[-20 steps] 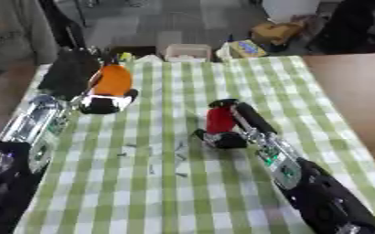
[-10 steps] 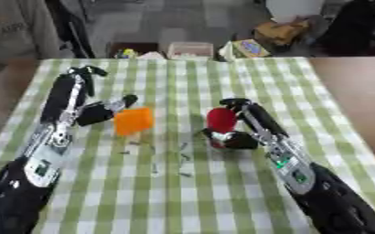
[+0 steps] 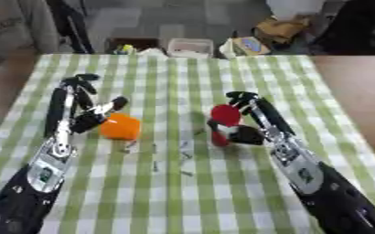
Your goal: Pour the contents of one cup into another cup.
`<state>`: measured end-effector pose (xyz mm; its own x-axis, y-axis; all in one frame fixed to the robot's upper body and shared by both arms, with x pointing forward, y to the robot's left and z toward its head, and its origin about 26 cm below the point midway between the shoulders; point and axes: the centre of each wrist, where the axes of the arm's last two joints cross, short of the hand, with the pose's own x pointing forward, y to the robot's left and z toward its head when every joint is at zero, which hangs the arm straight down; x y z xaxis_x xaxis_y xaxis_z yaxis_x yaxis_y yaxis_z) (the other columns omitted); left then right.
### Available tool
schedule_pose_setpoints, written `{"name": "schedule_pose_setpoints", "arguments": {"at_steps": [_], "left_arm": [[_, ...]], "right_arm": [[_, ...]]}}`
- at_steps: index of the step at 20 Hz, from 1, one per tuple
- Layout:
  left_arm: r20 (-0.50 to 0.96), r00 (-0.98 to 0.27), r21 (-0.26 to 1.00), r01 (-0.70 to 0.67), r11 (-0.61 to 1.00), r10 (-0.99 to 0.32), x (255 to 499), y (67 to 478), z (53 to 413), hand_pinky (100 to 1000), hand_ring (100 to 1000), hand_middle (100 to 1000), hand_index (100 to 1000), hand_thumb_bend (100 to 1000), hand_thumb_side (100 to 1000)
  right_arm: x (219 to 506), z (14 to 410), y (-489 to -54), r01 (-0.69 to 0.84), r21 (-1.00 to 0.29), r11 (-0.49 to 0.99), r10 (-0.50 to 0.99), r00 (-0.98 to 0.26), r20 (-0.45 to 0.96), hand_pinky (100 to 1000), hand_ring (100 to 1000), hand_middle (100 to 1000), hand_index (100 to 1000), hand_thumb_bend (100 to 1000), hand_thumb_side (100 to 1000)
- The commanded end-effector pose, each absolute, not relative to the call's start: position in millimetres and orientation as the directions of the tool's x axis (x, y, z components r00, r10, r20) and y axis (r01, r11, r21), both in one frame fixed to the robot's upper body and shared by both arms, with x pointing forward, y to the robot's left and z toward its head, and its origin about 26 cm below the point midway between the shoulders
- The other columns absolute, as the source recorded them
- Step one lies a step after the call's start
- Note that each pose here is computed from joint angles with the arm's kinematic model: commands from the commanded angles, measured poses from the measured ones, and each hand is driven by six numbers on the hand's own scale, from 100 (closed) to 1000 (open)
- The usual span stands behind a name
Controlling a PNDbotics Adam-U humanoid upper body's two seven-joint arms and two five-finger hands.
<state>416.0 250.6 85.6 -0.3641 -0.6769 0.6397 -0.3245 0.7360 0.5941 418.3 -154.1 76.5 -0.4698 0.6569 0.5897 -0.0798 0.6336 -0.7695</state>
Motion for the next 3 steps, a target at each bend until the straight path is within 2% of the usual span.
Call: {"name": "schedule_pose_setpoints", "arguments": {"at_steps": [1,3], "left_arm": [[0.626,-0.410,0.552,-0.369,0.748,-0.664,415.3,256.3,106.4,419,468,544,759,1000,837],[0.630,-0.424,0.533,-0.374,0.759,-0.651,412.6,257.1,111.3,448,499,569,766,1000,872]], "right_arm": [[419.7,95.4,-157.3,-0.037,-0.752,0.658,0.641,-0.498,0.584,670,738,738,877,554,577],[418.9,98.5,-157.6,-0.031,-0.748,0.663,0.637,-0.502,0.585,679,749,757,882,569,585]]}}
